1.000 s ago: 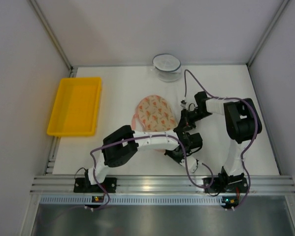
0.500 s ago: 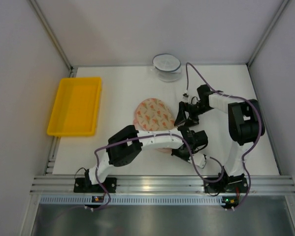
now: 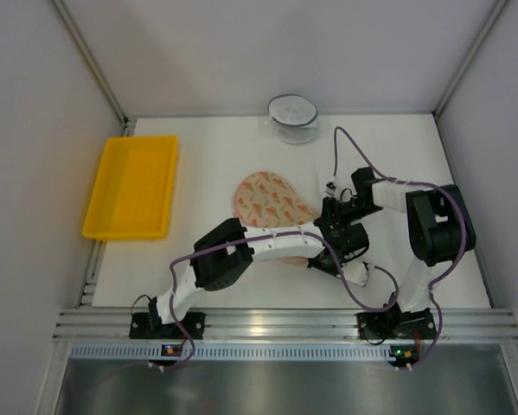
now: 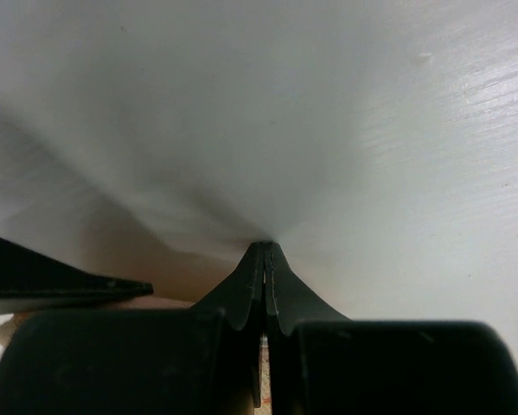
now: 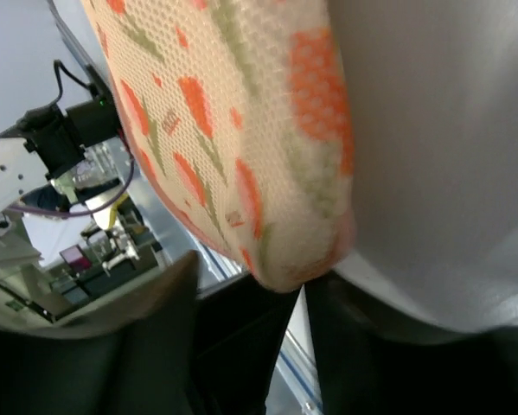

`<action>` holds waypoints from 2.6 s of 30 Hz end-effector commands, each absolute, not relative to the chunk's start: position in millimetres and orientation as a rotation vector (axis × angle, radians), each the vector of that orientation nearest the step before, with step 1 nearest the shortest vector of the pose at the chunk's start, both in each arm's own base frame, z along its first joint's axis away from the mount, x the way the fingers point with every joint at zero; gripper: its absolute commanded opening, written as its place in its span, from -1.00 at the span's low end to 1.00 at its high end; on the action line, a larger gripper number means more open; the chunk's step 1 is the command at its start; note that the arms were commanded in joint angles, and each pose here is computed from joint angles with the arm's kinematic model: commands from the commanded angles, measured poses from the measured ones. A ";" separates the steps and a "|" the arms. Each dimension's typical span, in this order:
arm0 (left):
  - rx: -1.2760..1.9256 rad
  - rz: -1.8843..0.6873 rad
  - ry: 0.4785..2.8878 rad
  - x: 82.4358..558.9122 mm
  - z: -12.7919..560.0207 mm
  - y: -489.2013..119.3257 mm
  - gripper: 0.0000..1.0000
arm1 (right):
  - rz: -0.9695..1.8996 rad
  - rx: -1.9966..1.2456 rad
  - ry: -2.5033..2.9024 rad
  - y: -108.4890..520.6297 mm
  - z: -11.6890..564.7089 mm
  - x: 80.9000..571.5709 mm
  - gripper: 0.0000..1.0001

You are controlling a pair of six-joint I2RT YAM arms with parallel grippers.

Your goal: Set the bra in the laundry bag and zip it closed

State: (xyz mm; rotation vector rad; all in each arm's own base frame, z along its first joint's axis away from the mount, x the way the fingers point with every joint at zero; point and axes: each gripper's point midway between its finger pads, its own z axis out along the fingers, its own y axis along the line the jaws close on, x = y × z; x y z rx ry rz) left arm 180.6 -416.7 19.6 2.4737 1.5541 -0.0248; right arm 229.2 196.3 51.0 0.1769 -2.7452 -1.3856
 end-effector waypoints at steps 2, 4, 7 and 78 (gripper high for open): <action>2.385 -0.048 1.510 191.3 37.4 -438.2 -1.00 | -1.507 0.212 -2.715 211.7 59.8 242.8 -0.28; 2.380 -0.059 1.510 189.7 41.7 -437.2 -1.00 | -1.484 0.216 -2.742 209.9 57.1 248.7 -0.65; 2.383 -0.084 1.511 183.2 46.1 -432.3 -1.00 | -1.466 0.220 -2.769 208.4 57.9 257.1 -0.98; 2.227 -0.224 1.731 167.5 44.9 -438.6 -1.00 | -1.264 0.232 -2.913 159.3 79.2 310.3 0.49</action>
